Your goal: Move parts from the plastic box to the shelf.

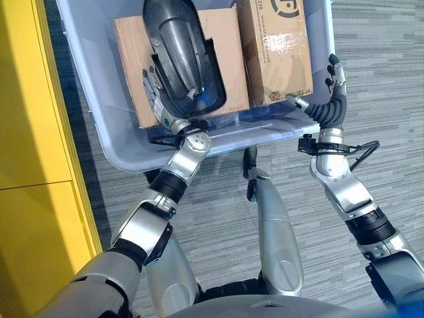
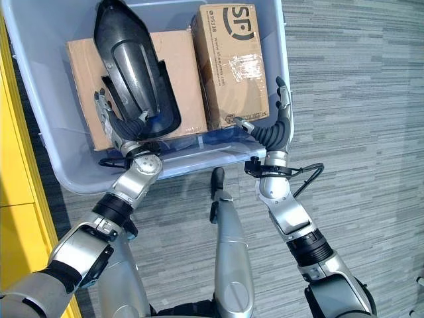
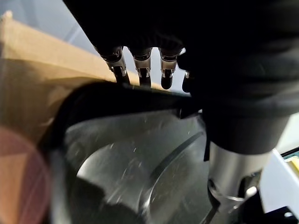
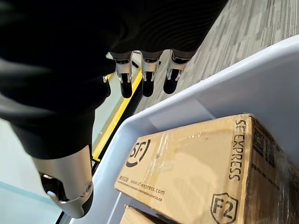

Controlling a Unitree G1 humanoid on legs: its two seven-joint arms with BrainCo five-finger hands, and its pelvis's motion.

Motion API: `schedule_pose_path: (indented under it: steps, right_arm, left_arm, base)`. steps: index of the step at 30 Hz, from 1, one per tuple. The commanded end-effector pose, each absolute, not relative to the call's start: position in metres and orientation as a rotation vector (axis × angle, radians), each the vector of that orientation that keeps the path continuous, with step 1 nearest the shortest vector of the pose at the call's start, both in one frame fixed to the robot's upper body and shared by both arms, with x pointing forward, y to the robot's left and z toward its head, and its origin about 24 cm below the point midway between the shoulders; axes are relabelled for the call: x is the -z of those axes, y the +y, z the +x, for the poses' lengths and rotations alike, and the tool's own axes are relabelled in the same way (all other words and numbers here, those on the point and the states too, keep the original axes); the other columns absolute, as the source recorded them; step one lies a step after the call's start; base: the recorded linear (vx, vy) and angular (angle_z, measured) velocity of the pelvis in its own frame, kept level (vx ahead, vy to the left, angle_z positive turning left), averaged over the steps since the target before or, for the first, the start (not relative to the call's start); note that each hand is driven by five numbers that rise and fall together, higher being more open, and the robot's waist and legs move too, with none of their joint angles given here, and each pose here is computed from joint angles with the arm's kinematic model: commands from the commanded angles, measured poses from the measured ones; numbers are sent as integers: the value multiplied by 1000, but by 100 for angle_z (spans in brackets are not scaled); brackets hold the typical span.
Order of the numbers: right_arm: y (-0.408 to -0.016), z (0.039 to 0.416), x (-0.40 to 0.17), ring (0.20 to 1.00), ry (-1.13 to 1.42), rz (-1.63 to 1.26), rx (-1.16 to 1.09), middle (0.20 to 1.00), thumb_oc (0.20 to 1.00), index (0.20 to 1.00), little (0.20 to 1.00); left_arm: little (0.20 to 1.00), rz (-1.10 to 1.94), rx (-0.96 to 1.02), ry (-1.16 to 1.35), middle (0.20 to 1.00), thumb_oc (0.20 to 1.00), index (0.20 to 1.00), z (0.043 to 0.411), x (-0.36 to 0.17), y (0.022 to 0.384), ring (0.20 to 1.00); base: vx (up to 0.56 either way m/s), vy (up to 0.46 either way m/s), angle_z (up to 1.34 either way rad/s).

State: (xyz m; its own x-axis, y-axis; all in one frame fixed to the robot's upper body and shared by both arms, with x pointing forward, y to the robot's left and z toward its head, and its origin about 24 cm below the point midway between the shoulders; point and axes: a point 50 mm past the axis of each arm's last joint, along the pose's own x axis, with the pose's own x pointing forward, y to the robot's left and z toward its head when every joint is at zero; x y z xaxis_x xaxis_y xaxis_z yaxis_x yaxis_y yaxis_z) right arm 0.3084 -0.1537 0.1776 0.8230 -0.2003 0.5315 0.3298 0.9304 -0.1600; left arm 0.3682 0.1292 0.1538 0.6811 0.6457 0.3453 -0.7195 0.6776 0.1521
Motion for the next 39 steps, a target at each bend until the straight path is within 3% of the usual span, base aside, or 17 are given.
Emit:
schedule_pose_path:
  steps: [1,7,18,32,33,34,35,39]
  right_arm:
    - [-149,308,-197,1000,-614,-164,293,1000,1000,1000,1000]
    - [-149,311,-197,1000,-604,-143,304,1000,1000,1000,1000]
    - [-156,312,-204,1000,-598,-129,314,1000,1000,1000,1000]
    - [-160,314,-210,1000,-598,-139,308,1000,1000,1000,1000]
    - [-159,313,-210,1000,-600,-140,309,1000,1000,1000,1000]
    - [-159,313,-210,1000,-600,-142,309,1000,1000,1000,1000]
    - [-159,313,-210,1000,-599,-143,309,1000,1000,1000,1000]
    - [-161,313,-212,1000,-605,-143,316,1000,1000,1000,1000]
  left_arm:
    - [1000,160,-762,-185,1000,1000,1000,371,-150,118,1000]
    - [1000,124,-810,-119,1000,1000,1000,374,-149,121,1000]
    - [1000,284,-667,0,1000,1000,1000,386,-148,119,1000]
    - [1000,339,-658,193,1000,1000,1000,387,-125,130,1000]
    - [376,327,-628,190,376,376,376,388,-124,129,376]
    - [250,323,-627,193,250,250,250,387,-124,128,250]
    - [200,316,-623,205,200,200,200,387,-123,128,200]
    - [200,274,-627,248,200,200,200,386,-119,127,200]
  base:
    - [23,-40,-4]
    - [16,-48,-3]
    - [19,-26,0]
    - [2,1,0]
    - [0,0,0]
    - [0,0,0]
    - [0,0,0]
    - [0,0,0]
